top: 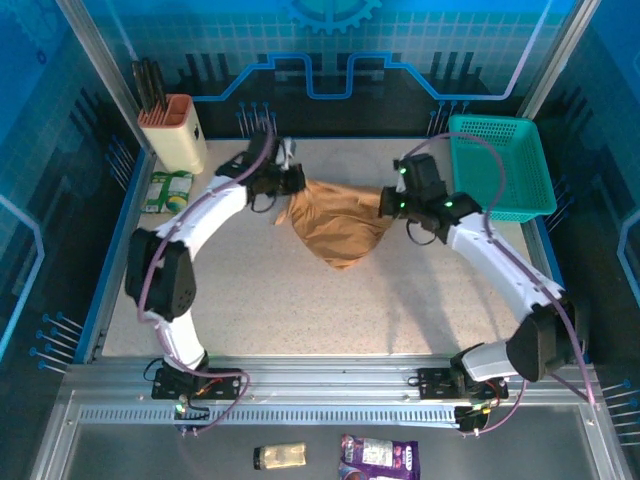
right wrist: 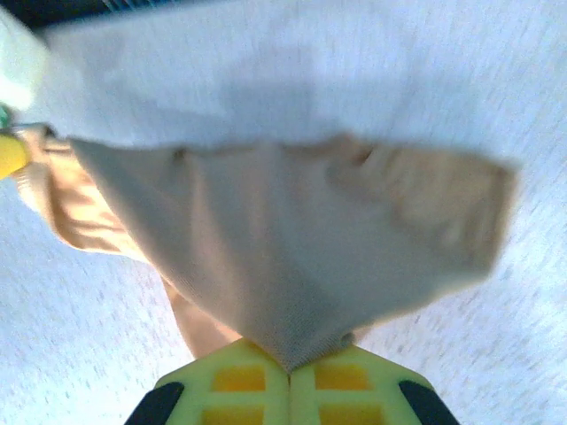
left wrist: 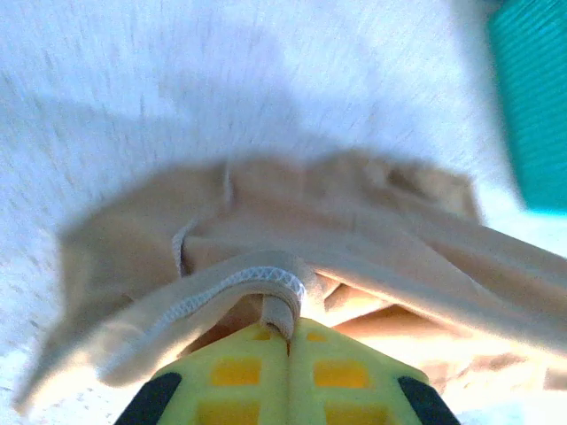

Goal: Fold the inside-out t-shirt

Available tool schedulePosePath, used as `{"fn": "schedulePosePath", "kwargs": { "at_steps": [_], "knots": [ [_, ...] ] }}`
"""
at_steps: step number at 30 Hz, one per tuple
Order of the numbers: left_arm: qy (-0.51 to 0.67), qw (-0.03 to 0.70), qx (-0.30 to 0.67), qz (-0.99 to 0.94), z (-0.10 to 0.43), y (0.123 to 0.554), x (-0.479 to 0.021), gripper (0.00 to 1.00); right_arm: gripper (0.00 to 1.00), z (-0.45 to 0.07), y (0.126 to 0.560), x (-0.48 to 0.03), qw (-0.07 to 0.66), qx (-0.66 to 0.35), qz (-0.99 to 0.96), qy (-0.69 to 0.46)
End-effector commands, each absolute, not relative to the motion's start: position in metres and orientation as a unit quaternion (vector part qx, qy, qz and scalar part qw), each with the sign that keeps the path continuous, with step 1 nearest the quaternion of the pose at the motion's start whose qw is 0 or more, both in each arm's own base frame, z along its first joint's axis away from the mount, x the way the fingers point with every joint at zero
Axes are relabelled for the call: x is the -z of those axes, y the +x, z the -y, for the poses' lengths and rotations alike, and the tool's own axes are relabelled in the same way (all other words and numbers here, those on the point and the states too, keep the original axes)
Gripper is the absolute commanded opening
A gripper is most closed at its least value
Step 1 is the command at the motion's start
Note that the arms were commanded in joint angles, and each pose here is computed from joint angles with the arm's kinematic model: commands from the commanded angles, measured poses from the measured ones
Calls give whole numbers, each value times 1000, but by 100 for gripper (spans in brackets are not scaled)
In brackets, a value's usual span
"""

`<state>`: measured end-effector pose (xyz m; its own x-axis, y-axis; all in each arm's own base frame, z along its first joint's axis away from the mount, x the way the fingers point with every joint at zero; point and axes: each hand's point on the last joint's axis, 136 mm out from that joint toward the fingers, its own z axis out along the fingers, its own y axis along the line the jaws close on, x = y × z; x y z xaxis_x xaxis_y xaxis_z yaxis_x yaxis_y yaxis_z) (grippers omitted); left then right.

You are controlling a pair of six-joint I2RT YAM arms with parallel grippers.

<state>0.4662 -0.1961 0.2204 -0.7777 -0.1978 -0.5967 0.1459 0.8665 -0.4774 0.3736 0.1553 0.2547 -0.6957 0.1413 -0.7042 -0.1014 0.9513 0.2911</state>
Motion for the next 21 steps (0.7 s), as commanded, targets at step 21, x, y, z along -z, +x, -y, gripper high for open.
{"fn": "schedulePosePath", "kwargs": {
  "at_steps": [21],
  "knots": [
    [144, 616, 331, -700, 172, 369, -521, 0, 0, -80, 313, -580, 745, -112, -658, -3]
  ]
}}
